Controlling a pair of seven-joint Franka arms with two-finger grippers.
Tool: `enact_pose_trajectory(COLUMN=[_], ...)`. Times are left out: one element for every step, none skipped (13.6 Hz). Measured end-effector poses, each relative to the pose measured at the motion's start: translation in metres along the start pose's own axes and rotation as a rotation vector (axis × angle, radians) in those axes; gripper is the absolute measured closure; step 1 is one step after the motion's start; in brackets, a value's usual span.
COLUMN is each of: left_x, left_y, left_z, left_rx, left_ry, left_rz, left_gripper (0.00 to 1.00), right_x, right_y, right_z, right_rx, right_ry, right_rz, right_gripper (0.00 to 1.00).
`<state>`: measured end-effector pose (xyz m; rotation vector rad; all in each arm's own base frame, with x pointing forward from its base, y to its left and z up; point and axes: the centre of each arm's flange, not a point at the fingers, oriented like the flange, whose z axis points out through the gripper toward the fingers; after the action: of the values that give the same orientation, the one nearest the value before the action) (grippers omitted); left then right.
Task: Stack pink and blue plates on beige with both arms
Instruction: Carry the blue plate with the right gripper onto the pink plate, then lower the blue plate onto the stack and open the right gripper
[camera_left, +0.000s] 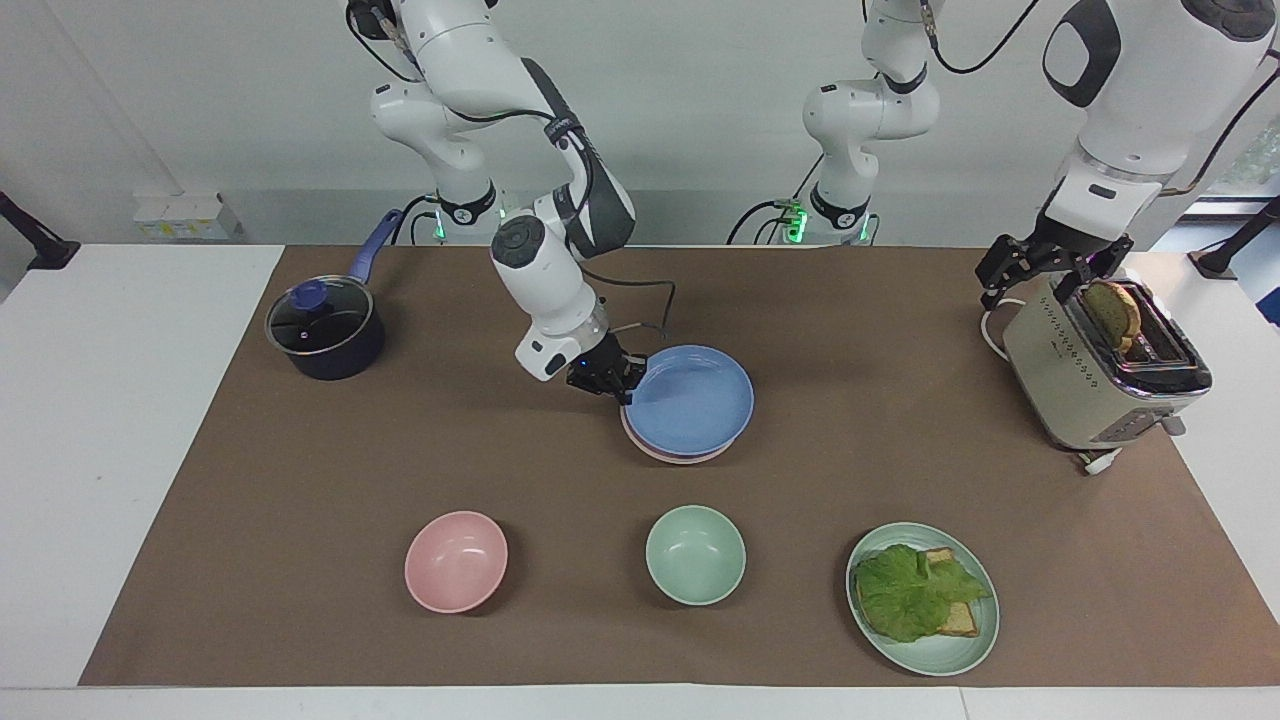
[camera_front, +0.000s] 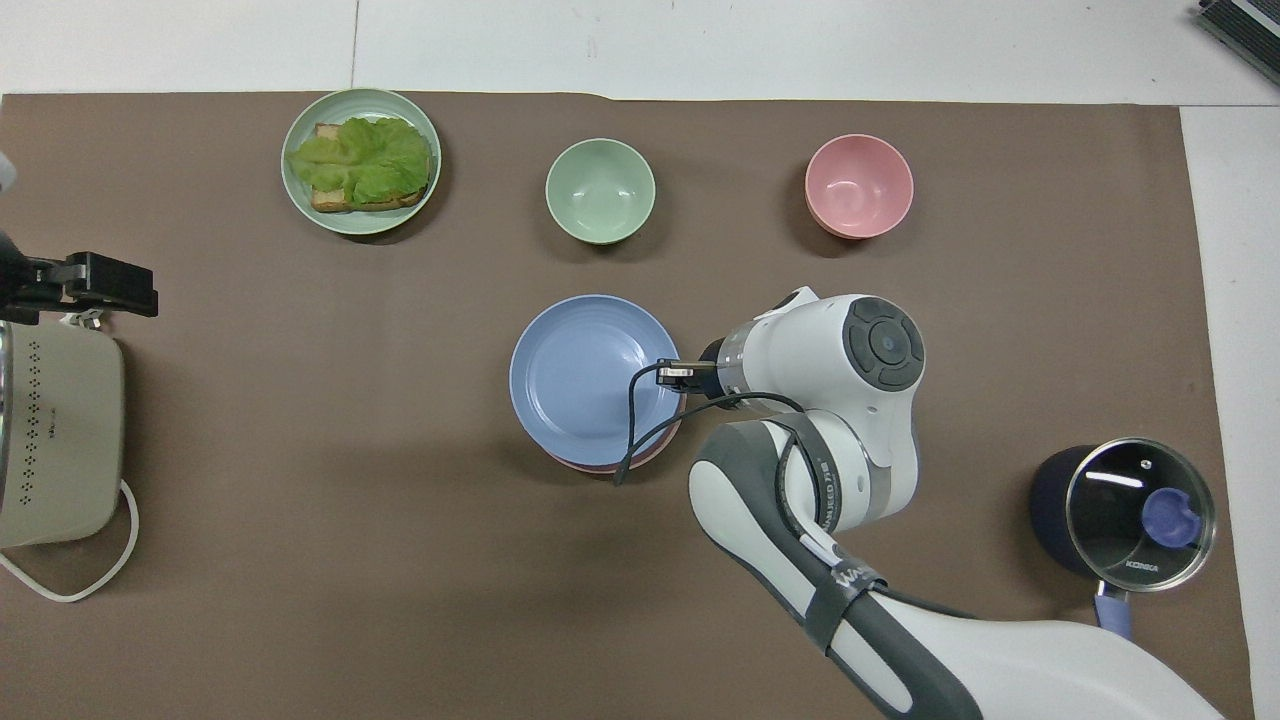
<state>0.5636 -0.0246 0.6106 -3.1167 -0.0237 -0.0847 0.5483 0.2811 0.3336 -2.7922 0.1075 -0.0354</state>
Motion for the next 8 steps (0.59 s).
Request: enact_pose_trajectory(left_x=[0.0000, 0.0000, 0.0000, 0.0000, 0.0000, 0.0000, 0.0000, 0.0000], left_y=[0.0000, 0.0000, 0.0000, 0.0000, 0.0000, 0.0000, 0.0000, 0.0000], left_z=[0.0000, 0.0000, 0.0000, 0.0000, 0.0000, 0.0000, 0.0000, 0.0000], left_rx=[0.000, 0.000, 0.000, 0.000, 0.000, 0.000, 0.000, 0.000], left_ry=[0.000, 0.000, 0.000, 0.000, 0.000, 0.000, 0.000, 0.000], left_rz=[0.000, 0.000, 0.000, 0.000, 0.000, 0.000, 0.000, 0.000], left_gripper=[0.00, 0.00, 0.00, 0.00, 0.00, 0.00, 0.00, 0.00], right_x=[-0.0005, -0.0007, -0.0002, 0.0006, 0.0009, 0.0001, -0.0008, -0.0015], right_y=[0.0017, 0.0032, 0.0049, 0.0071, 0.0091, 0.0101, 0.0104, 0.0097], right_z=[0.0014, 0.0021, 0.0022, 0.0021, 0.0025, 0.0037, 0.0048, 0.0052], right_rx=[-0.003, -0.008, -0.019, -0.027, -0.032, -0.035, -0.036, -0.036], right_ry=[-0.003, -0.003, -0.001, 0.001, 0.002, -0.001, -0.003, -0.004], right_rz=[0.002, -0.001, -0.009, -0.014, -0.015, -0.016, -0.016, -0.008], right_gripper=[0.97, 0.97, 0.97, 0.97, 0.97, 0.97, 0.96, 0.90])
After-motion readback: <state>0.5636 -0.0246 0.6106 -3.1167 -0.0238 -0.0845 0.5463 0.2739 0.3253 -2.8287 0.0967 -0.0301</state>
